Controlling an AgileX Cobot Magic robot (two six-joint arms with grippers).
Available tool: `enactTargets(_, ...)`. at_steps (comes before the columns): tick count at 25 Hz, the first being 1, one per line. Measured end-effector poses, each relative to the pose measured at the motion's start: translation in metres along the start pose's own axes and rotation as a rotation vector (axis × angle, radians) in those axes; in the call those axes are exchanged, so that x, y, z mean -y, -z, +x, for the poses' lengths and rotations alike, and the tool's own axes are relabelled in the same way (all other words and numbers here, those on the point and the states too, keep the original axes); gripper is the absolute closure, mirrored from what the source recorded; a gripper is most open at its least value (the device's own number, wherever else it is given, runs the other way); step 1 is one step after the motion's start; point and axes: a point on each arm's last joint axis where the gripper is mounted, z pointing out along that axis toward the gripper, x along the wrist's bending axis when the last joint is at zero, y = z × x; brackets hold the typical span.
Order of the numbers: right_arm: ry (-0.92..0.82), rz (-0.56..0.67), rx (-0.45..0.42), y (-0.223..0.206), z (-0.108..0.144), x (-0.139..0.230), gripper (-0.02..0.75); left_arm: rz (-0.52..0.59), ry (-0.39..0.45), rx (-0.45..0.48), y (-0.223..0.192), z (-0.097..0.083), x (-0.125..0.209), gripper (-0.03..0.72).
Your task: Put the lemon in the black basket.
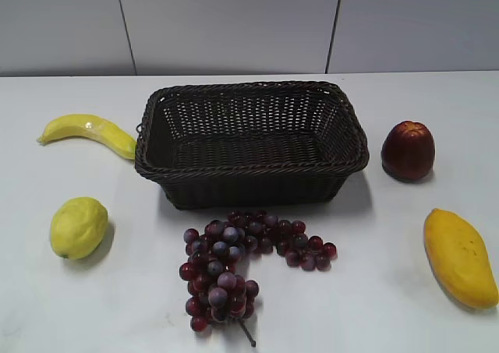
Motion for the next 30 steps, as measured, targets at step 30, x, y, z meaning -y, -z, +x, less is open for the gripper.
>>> enactTargets(30,0.0,0.0,0.0,0.0,0.0,0.0,0.184,0.207,0.132,0.111,-0.077,0.0,-0.067,0.053)
